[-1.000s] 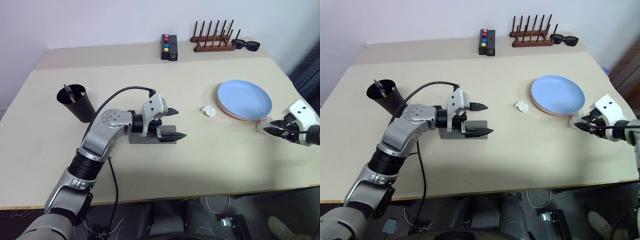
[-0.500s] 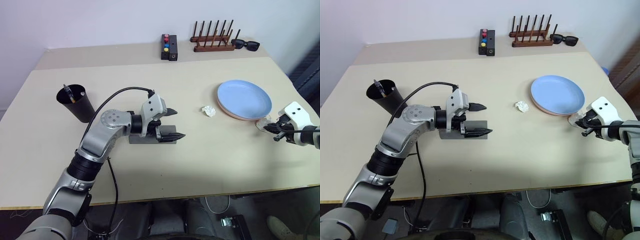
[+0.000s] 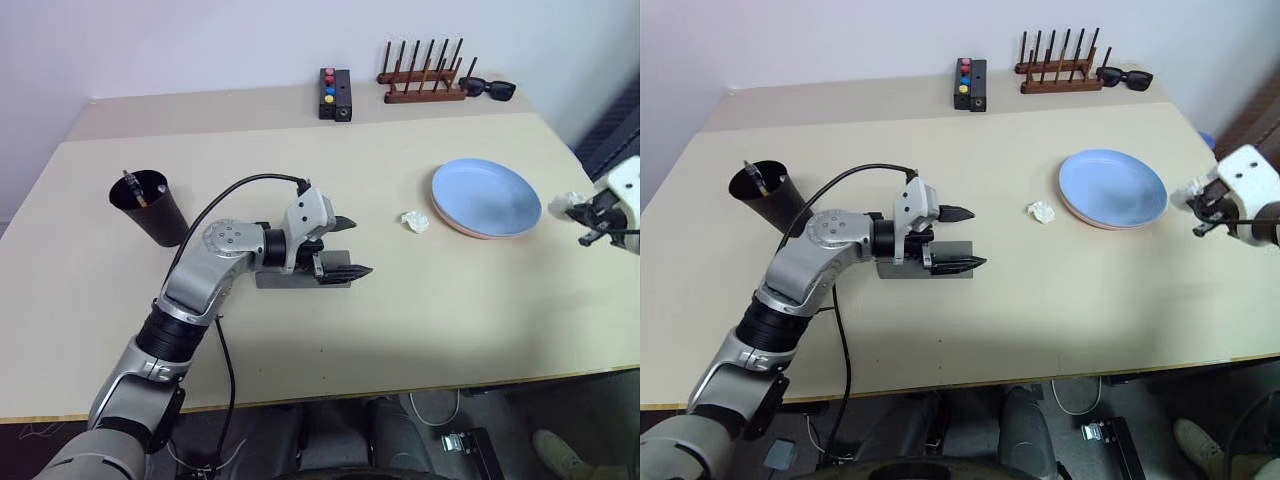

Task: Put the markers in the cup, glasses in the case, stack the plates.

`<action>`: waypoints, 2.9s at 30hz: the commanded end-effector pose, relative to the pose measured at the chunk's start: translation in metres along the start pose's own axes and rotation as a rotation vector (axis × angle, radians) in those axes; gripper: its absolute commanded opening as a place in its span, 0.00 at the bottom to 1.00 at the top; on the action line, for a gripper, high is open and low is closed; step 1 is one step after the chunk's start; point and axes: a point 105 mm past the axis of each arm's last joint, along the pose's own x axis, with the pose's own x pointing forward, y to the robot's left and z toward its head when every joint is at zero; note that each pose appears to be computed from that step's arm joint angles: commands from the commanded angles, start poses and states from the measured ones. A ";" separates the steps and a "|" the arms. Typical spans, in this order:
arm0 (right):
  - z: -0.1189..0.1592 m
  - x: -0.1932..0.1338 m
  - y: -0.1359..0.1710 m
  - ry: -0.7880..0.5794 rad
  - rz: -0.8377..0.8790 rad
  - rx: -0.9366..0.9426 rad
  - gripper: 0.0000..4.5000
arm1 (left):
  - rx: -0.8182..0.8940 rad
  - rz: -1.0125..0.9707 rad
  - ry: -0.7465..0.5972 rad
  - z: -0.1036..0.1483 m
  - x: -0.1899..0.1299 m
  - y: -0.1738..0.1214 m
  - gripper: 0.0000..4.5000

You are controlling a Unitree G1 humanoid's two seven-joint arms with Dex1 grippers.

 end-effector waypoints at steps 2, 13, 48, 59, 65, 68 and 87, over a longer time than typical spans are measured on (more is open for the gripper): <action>0.028 0.015 0.018 -0.118 0.063 -0.005 0.01 | 0.036 -0.002 -0.026 0.009 -0.001 0.000 1.00; 0.017 0.049 0.039 -0.117 0.102 0.054 0.62 | 0.038 0.017 -0.018 0.009 -0.006 0.001 1.00; 0.052 0.107 0.159 -0.277 0.434 0.147 0.62 | 0.030 0.087 0.013 0.007 -0.021 0.004 1.00; 0.049 0.117 0.155 -0.272 0.415 0.153 0.32 | 0.025 0.113 0.025 0.006 -0.027 0.003 1.00; 0.055 0.112 0.146 -0.299 0.383 0.124 0.01 | 0.025 0.111 0.026 0.006 -0.026 0.004 1.00; 0.065 0.105 0.140 -0.342 0.371 0.108 0.01 | 0.025 0.105 0.023 0.006 -0.025 0.004 1.00; 0.056 0.085 0.026 -0.316 -0.078 0.122 0.20 | 0.032 0.080 0.005 0.008 -0.017 0.005 1.00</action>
